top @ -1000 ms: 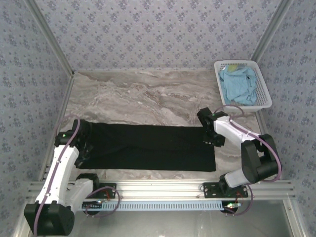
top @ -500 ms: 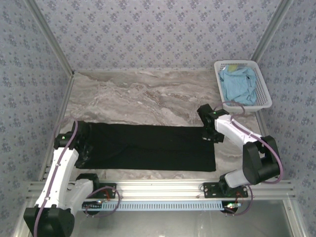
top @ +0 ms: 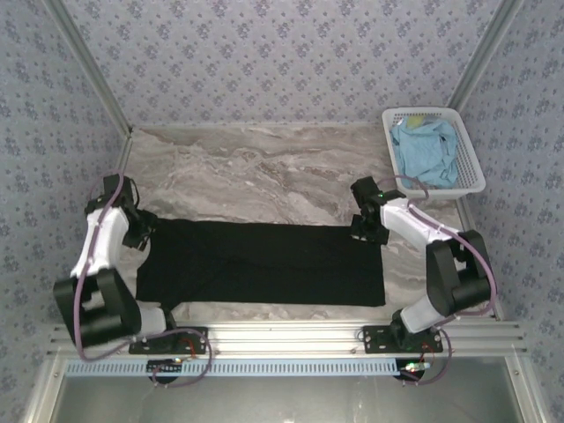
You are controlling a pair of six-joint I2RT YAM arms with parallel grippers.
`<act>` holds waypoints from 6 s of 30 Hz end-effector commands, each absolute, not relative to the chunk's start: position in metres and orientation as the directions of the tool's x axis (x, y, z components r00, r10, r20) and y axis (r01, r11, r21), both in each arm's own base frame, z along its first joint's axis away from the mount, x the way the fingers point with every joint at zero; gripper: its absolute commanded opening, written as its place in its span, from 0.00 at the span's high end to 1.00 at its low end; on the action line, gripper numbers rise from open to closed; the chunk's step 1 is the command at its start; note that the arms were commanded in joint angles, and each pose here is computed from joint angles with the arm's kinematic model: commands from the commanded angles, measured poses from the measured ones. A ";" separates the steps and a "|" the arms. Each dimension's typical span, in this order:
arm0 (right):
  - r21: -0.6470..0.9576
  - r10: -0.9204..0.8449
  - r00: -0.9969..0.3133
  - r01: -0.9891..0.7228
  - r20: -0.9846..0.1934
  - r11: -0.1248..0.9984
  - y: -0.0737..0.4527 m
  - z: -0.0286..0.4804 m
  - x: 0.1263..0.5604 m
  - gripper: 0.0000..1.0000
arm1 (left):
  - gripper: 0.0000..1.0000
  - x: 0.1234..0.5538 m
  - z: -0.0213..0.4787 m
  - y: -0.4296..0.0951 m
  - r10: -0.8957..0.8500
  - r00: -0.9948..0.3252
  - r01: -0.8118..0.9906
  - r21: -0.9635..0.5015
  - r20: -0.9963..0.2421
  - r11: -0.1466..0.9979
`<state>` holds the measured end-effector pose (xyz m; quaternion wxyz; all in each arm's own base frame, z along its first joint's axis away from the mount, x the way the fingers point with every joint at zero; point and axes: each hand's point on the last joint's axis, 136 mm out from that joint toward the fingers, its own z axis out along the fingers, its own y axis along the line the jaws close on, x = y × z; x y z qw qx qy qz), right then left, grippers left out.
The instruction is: Fold and stack the t-shirts
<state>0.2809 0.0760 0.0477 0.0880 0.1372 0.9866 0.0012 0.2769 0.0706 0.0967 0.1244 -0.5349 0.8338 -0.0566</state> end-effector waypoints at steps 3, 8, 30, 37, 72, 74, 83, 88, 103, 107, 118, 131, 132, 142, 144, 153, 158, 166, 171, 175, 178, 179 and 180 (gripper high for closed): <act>0.047 0.262 -0.954 0.257 -0.145 0.965 0.077 0.037 0.302 0.81 | 0.55 0.340 0.084 0.074 -0.843 -0.520 -0.762 -0.371 -0.138 0.531; -0.007 0.260 -0.959 0.262 -0.113 0.965 0.068 0.027 0.309 0.80 | 0.51 0.358 0.063 0.073 -0.823 -0.555 -0.729 -0.409 -0.117 0.549; -0.174 0.303 -0.951 0.308 -0.057 0.935 0.034 0.013 0.347 0.81 | 0.94 0.362 0.022 0.078 -0.777 -0.629 -0.754 -0.229 -0.018 0.616; -0.144 0.281 -0.957 0.289 -0.071 0.946 0.026 0.011 0.399 0.82 | 0.81 0.394 0.039 0.061 -0.743 -0.666 -0.712 -0.239 -0.068 0.660; 0.523 0.038 -0.907 -0.207 -0.419 0.827 0.209 0.181 0.331 0.49 | 0.71 0.276 0.031 -0.085 -0.260 -0.966 -0.248 -0.271 -0.009 0.930; 0.526 0.043 -0.907 -0.204 -0.420 0.826 0.209 0.181 0.332 0.49 | 0.77 0.275 0.035 -0.084 -0.261 -0.965 -0.246 -0.263 -0.023 0.933; 0.517 0.037 -0.922 -0.182 -0.384 0.836 0.205 0.166 0.324 0.52 | 1.00 0.259 0.054 -0.097 -0.210 -0.977 -0.196 -0.261 -0.024 0.945; 0.514 0.030 -0.925 -0.184 -0.379 0.838 0.204 0.165 0.319 0.52 | 1.00 0.233 0.067 -0.115 -0.182 -0.983 -0.177 -0.268 0.007 0.947; 0.514 0.029 -0.937 -0.165 -0.348 0.842 0.200 0.152 0.312 0.53 | 1.00 0.161 0.053 -0.165 -0.122 -0.984 -0.153 -0.278 0.128 0.948; 0.516 0.028 -0.943 -0.157 -0.332 0.842 0.200 0.146 0.309 0.53 | 0.91 0.156 0.048 -0.174 -0.131 -0.980 -0.169 -0.275 0.149 0.947; 0.513 0.018 -0.949 -0.154 -0.316 0.845 0.198 0.140 0.301 0.53 | 0.51 0.154 0.073 -0.175 -0.244 -0.948 -0.307 -0.386 0.205 0.870; 0.517 0.011 -0.949 -0.161 -0.314 0.841 0.200 0.141 0.299 0.53 | 0.58 0.189 0.041 -0.170 -0.307 -0.942 -0.334 -0.373 0.134 0.865; 0.517 0.011 -0.949 -0.161 -0.314 0.841 0.199 0.141 0.299 0.54 | 0.58 0.187 0.040 -0.175 -0.290 -0.947 -0.321 -0.374 0.137 0.870; 0.523 0.022 -0.948 -0.155 -0.316 0.838 0.200 0.140 0.298 0.53 | 0.73 0.176 0.037 -0.208 -0.162 -0.977 -0.201 -0.340 0.140 0.919; 0.524 0.025 -0.949 -0.152 -0.315 0.838 0.200 0.139 0.299 0.53 | 0.73 0.178 0.042 -0.217 -0.139 -0.982 -0.176 -0.347 0.130 0.921; 0.538 0.022 -0.948 -0.160 -0.317 0.827 0.204 0.140 0.298 0.54 | 0.70 0.163 0.021 -0.228 -0.047 -0.974 -0.108 -0.270 0.224 0.957; 0.580 0.013 -0.938 -0.203 -0.346 0.789 0.212 0.150 0.296 0.54 | 0.53 0.171 0.040 -0.222 -0.046 -0.983 -0.094 -0.274 0.177 0.957; 0.638 -0.031 -0.908 -0.317 -0.417 0.702 0.238 0.165 0.287 0.51 | 0.48 0.194 0.074 -0.110 -0.387 -0.921 -0.387 -0.249 0.051 0.888; 0.684 -0.135 -0.883 -0.439 -0.450 0.583 0.280 0.176 0.269 0.49 | 0.51 0.195 0.073 -0.025 -0.635 -0.772 -0.624 -0.219 0.025 0.750; 0.694 -0.203 -0.856 -0.507 -0.476 0.511 0.312 0.183 0.255 0.46 | 0.52 0.203 0.064 0.007 -0.716 -0.697 -0.709 -0.170 0.023 0.685; 0.697 -0.232 -0.850 -0.522 -0.473 0.491 0.326 0.184 0.248 0.46 | 0.51 0.210 0.054 0.023 -0.743 -0.669 -0.740 -0.130 0.030 0.660; 0.698 -0.237 -0.850 -0.522 -0.470 0.490 0.328 0.183 0.247 0.45 | 0.51 0.218 0.052 0.023 -0.744 -0.668 -0.737 -0.157 0.014 0.658; 0.699 -0.242 -0.851 -0.522 -0.466 0.489 0.329 0.181 0.246 0.45 | 0.51 0.226 0.050 0.023 -0.742 -0.670 -0.730 -0.181 -0.002 0.659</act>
